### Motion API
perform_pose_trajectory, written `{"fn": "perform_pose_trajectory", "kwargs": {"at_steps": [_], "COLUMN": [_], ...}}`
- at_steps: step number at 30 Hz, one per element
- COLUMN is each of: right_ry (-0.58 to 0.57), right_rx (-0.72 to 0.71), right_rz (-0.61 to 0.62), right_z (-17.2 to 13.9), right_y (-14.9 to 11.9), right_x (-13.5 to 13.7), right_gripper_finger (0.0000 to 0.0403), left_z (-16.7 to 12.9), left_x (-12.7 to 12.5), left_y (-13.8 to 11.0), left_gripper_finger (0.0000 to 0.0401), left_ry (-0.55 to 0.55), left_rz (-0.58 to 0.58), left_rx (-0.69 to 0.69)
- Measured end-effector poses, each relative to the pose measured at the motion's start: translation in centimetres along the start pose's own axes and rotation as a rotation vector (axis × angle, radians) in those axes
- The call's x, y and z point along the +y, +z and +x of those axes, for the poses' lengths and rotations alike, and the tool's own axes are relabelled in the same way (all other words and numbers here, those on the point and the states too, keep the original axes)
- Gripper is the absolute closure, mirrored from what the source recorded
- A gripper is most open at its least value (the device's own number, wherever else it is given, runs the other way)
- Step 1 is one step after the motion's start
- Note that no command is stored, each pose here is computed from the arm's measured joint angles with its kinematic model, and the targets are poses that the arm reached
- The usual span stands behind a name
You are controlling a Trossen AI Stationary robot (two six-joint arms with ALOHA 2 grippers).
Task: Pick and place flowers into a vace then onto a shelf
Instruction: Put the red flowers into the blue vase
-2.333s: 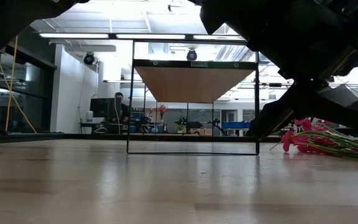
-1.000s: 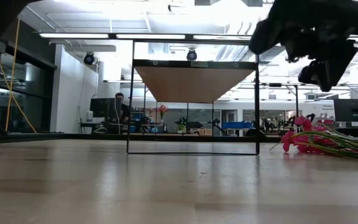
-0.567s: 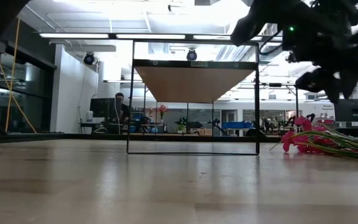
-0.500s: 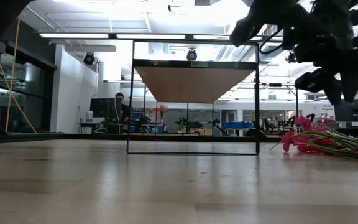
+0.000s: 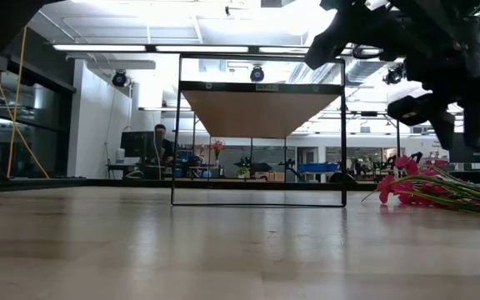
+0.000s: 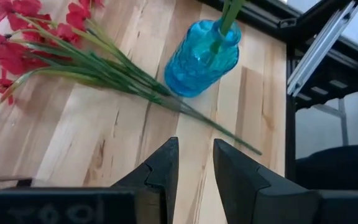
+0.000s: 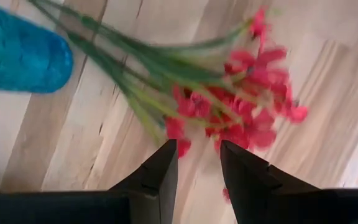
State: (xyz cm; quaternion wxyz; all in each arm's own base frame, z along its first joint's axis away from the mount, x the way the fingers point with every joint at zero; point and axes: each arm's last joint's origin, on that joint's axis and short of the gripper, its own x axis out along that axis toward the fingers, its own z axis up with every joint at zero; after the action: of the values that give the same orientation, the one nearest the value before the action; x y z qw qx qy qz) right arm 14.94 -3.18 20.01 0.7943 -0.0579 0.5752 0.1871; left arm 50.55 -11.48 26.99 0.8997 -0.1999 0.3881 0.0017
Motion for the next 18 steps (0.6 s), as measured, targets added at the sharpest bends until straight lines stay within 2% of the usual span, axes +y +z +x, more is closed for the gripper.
{"fn": "perform_pose_trajectory", "kwargs": {"at_steps": [14, 18], "right_ry": [0.021, 0.027], "right_rx": [0.002, -0.002], "right_rz": [-0.071, -0.086], "right_z": [0.5, 0.5], "right_y": [0.5, 0.6], "right_x": [0.9, 1.0], "right_gripper_finger": [0.0289, 0.0289], "left_z": [-0.1, -1.4], "left_x": [-2.7, -3.7], "left_y": [-0.3, 0.2], "left_gripper_finger": [0.0268, 0.0268], "left_ry": [-0.112, -0.125], "left_rz": [-0.078, -0.083], "left_rx": [-0.071, -0.117]}}
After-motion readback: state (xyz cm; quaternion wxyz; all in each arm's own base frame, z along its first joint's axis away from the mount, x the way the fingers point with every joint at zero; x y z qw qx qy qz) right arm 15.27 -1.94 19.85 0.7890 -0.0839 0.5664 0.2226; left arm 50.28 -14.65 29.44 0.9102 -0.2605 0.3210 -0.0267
